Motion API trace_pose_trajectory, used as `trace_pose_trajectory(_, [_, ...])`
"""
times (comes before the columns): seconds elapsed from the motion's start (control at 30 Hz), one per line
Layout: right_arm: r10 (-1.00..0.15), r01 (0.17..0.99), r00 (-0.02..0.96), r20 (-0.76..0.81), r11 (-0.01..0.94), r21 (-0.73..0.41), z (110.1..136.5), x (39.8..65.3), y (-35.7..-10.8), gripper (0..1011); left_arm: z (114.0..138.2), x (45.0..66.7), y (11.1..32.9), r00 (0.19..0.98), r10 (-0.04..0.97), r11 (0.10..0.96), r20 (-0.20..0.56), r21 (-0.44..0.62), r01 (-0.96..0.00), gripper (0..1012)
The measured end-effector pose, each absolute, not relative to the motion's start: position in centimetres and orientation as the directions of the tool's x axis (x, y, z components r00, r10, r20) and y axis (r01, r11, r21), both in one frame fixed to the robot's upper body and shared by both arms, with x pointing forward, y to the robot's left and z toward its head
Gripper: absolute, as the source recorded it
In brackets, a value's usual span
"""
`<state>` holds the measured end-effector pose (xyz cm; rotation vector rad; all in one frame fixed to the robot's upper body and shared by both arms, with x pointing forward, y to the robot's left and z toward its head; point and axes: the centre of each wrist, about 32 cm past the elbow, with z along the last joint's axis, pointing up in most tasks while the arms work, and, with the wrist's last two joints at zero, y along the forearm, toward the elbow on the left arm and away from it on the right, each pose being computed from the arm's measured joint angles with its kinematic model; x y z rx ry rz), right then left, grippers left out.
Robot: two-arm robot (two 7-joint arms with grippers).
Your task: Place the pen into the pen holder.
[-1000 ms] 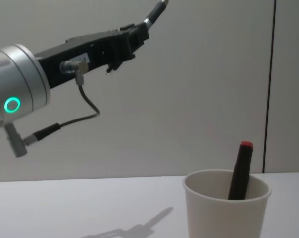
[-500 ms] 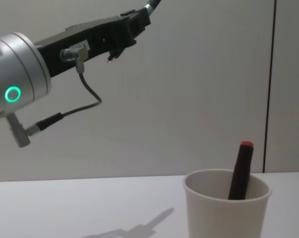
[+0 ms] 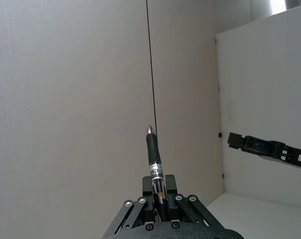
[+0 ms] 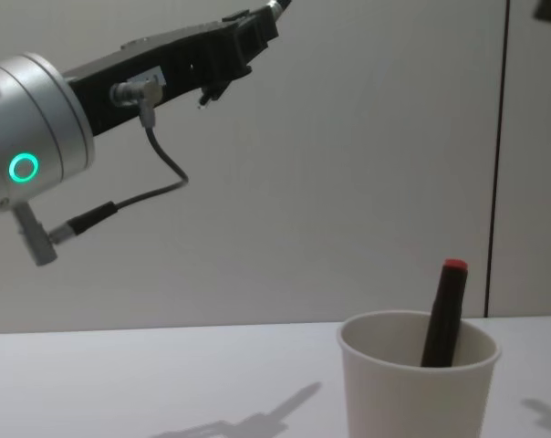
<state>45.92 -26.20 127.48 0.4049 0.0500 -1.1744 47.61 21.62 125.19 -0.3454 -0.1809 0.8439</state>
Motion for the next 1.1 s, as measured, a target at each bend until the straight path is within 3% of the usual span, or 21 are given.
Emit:
trace_pose_trajectory(0.53, [-0.711,0.814,0.581,-0.396,0.507,0.284,131.4,46.1,-24.1,1001,125.2,47.6,21.6,0.655,0.755,0.614,0.020,-0.372,-0.696,151])
trace_pose_trajectory(1.1, [-0.494,0.724,0.631,-0.598,0.651,0.226,133.9,45.6,-22.3,1001,125.2,47.6,21.6,0.655,0.755,0.614,0.020,-0.372,-0.696,151])
